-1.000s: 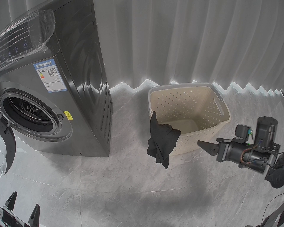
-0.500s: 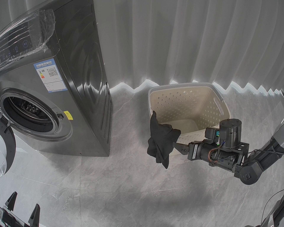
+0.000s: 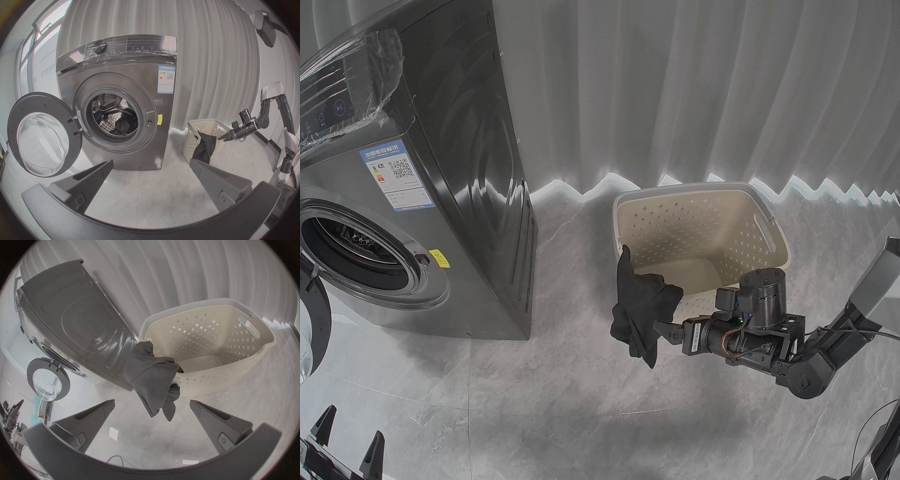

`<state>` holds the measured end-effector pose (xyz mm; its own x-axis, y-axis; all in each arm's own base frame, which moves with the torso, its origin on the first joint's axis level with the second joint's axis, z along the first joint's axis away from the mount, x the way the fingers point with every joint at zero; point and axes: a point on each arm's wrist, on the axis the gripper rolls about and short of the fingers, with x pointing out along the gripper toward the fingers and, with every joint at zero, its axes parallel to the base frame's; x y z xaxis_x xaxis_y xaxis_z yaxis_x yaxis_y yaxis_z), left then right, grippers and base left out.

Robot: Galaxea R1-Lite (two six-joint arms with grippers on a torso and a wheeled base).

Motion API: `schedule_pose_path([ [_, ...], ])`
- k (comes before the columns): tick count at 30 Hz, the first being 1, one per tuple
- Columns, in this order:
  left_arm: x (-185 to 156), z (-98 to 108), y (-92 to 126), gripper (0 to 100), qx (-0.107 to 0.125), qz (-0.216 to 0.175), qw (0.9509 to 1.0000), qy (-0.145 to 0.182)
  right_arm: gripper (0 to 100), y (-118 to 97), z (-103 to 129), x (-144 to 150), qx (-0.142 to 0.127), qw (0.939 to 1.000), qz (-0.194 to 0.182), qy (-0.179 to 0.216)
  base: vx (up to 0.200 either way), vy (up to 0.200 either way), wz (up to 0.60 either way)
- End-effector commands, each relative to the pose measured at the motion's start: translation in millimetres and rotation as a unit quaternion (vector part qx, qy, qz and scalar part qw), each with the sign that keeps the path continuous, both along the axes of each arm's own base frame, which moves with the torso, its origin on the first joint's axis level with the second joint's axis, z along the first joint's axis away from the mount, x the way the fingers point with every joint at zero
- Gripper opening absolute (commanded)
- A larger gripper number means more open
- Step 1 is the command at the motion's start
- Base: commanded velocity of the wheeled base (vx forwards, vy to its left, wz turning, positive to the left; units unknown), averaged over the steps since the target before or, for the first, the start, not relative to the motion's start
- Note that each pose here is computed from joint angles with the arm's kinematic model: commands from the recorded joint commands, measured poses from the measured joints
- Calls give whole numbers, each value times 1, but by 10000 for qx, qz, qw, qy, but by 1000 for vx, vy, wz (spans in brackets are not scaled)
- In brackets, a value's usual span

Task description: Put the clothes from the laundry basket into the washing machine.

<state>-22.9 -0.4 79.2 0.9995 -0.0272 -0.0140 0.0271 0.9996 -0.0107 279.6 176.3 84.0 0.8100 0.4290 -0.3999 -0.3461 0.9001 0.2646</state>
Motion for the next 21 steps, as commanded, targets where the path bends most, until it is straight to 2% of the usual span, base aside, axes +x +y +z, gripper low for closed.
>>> schedule_pose_path([
  [1, 0, -4, 0, 100, -2, 6, 10000, -9, 100, 5, -8, 0, -88, 9999, 10, 72, 0, 0, 0],
  [7, 0, -4, 0, 100, -17, 6, 10000, -8, 100, 15, -17, -2, -135, 9997, 121, 140, 0, -200, 0],
  [11, 0, -4, 0, 100, -17, -2, 10000, -8, 100, 24, -26, -4, -139, 9994, 187, 258, 0, 0, 0],
  [13, 0, -4, 0, 100, -17, -2, 10000, -8, 100, 32, -30, 0, -60, 9995, 165, 265, 0, 0, 0],
  [21, 0, -4, 0, 100, -17, -2, 10000, -8, 100, 50, -32, 18, 207, 9996, 130, -124, 0, 0, 0],
])
